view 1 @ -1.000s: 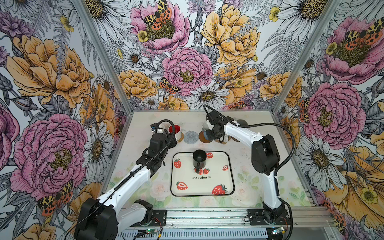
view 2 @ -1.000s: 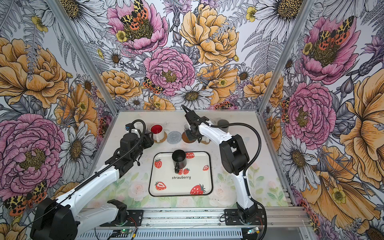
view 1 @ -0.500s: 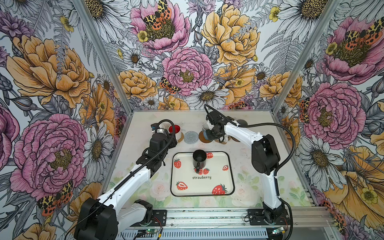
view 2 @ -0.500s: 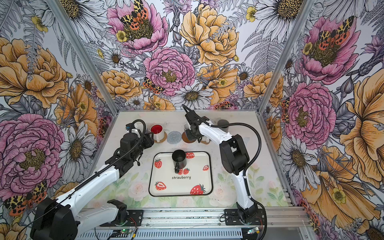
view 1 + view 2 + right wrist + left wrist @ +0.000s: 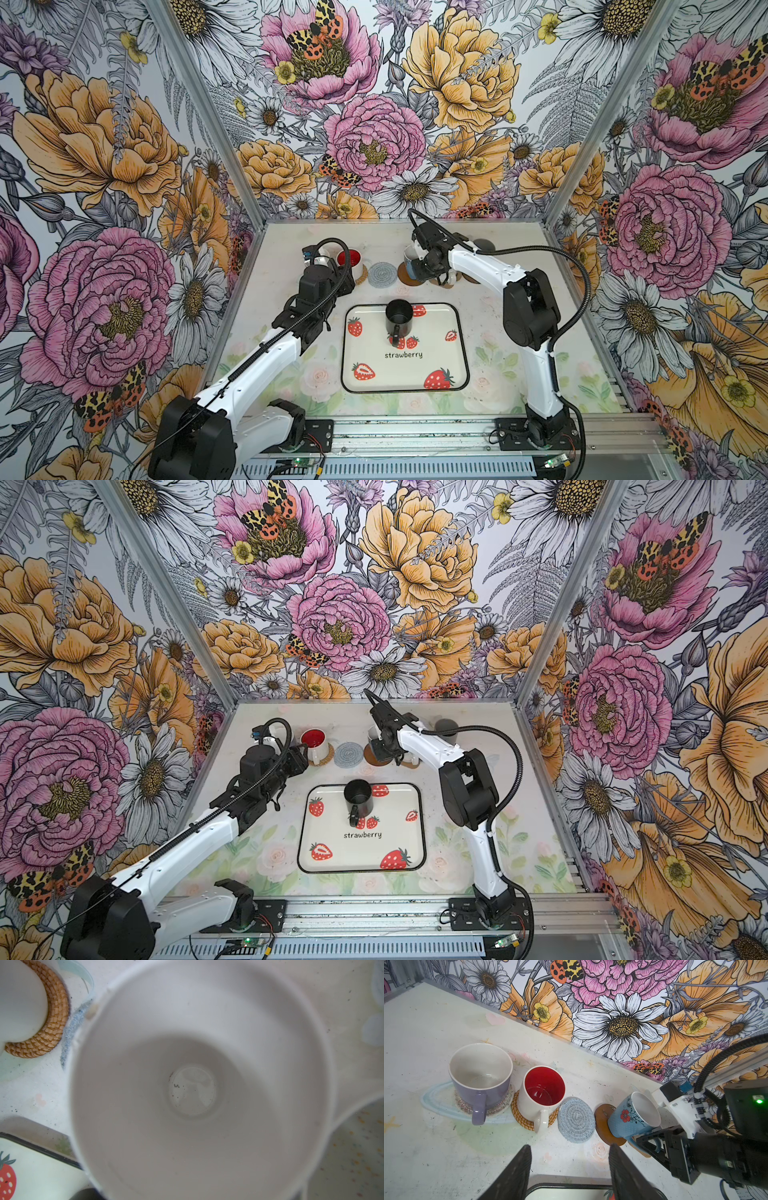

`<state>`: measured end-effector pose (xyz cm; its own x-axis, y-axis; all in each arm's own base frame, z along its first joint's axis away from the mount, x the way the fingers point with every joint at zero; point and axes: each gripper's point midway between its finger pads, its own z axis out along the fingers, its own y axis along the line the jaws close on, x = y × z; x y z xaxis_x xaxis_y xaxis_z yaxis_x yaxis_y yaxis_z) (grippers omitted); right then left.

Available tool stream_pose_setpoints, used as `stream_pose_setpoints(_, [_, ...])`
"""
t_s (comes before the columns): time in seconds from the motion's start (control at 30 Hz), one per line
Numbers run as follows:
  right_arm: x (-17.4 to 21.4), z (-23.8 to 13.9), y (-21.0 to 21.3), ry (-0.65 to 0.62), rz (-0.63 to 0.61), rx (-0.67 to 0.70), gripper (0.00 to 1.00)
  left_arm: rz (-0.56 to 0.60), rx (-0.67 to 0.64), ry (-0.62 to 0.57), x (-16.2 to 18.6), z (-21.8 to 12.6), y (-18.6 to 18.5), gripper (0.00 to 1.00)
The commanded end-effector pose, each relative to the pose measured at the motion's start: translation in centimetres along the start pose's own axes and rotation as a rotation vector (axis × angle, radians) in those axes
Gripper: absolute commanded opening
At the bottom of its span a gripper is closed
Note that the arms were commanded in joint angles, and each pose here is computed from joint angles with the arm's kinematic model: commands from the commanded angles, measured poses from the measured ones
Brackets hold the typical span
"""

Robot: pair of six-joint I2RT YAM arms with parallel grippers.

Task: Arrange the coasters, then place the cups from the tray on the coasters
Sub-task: 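Lower the blue-handled mug onto the brown coaster with the right gripper, then open the right gripper and raise it off the blue-handled mug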

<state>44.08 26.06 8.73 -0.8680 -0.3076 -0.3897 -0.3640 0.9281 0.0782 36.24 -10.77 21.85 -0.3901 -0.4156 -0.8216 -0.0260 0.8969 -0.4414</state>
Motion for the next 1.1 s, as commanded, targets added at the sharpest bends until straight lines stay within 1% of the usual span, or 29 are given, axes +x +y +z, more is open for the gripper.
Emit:
stream_pose_setpoints(0.0, [-0.8, -0.2, 0.3, -0.034, 0.016, -0.018, 0.19, 0.013, 0.03, -0.031, -1.4, -0.1, -0.8, 0.61])
stream_pose_setpoints(0.27, [-0.6, -0.4, 0.4, -0.033, 0.016, -0.022, 0.26, 0.013, 0.035, -0.033, -1.6, -0.2, -0.9, 0.61])
stream_pose_setpoints(0.47, [-0.5, -0.8, 0.4, -0.037, 0.017, -0.023, 0.34, 0.013, 0.034, -0.032, -1.6, -0.3, -1.0, 0.61])
stream_pose_setpoints(0.6, [-0.6, -1.5, 0.6, -0.047, 0.015, -0.026, 0.42, 0.013, 0.034, -0.033, -1.7, -0.5, -1.0, 0.61])
stream_pose_setpoints(0.77, [-0.8, -3.2, 0.9, -0.08, 0.004, -0.015, 0.48, 0.012, 0.038, -0.033, -2.1, -1.0, -1.1, 0.61])
stream_pose_setpoints(0.97, [-0.8, -5.9, 0.8, -0.127, 0.008, 0.004, 0.5, 0.011, 0.062, -0.031, -2.3, -2.0, -1.7, 0.61])
stream_pose_setpoints(1.07, [-1.0, -8.1, 0.8, -0.17, 0.01, 0.016, 0.51, 0.012, 0.071, -0.034, -2.5, -2.8, -2.0, 0.61])
